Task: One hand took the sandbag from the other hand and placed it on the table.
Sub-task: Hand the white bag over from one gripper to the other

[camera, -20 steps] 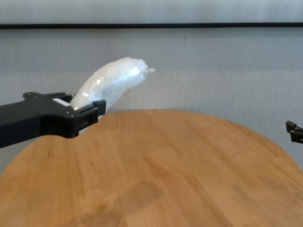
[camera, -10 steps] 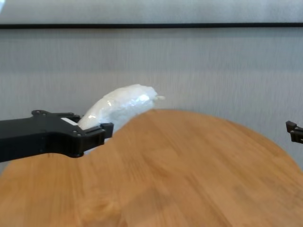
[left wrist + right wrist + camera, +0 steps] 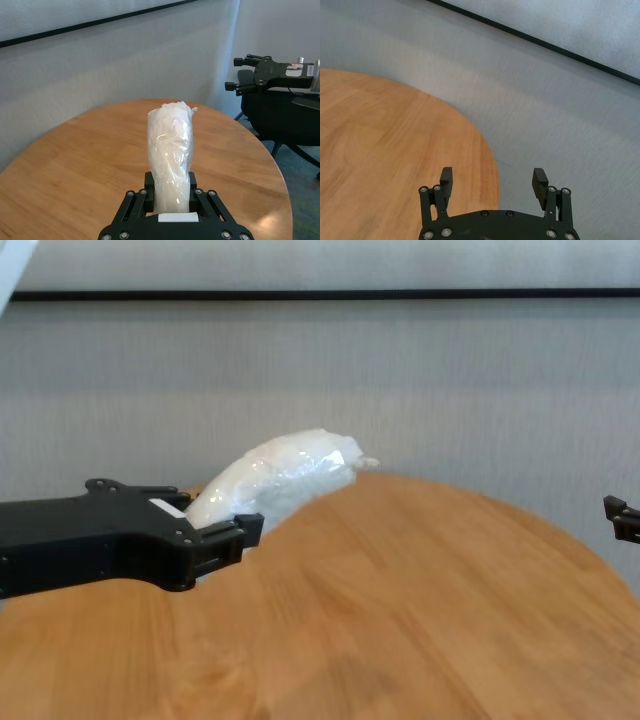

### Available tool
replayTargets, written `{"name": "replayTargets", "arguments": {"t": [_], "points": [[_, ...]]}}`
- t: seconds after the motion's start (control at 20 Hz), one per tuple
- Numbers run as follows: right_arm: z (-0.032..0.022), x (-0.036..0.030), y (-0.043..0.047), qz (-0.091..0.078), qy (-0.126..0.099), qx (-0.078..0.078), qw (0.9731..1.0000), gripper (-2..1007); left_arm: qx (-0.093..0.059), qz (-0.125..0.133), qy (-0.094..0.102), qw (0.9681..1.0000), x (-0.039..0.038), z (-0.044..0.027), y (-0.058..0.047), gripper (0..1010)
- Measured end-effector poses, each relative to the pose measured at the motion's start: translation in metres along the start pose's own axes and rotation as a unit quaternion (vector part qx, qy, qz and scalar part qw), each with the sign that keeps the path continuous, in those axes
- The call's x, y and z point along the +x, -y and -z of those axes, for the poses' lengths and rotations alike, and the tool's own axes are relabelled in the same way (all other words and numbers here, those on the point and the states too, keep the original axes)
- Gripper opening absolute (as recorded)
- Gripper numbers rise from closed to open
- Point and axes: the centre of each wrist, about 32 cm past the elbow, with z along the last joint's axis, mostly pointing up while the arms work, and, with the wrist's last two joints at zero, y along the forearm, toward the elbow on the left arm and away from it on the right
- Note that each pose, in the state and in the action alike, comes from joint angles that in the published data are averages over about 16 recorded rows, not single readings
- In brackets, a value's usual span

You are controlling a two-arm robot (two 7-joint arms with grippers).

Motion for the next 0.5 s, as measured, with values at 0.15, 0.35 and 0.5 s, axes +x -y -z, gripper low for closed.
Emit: {"name": "replayTargets", "arguments": {"t": [0.15,0.35,0.5], "points": [[0.0000,0.0000,0.0000,0.000,0.000,0.000,1.0000,1000,-0.001,0.008,0.006,0.9999,-0.0056,-0.0045,-0.002,383],[0.0000,0.0000,0.0000,0.000,0.000,0.000,1.0000,1000,-0.003,0.018,0.014,0.9997,-0.0133,-0.0119,-0.005,383],[0.0000,0.0000,0.0000,0.000,0.000,0.000,1.0000,1000,-0.004,0.023,0.021,0.9995,-0.0194,-0.0176,-0.008,383]]}}
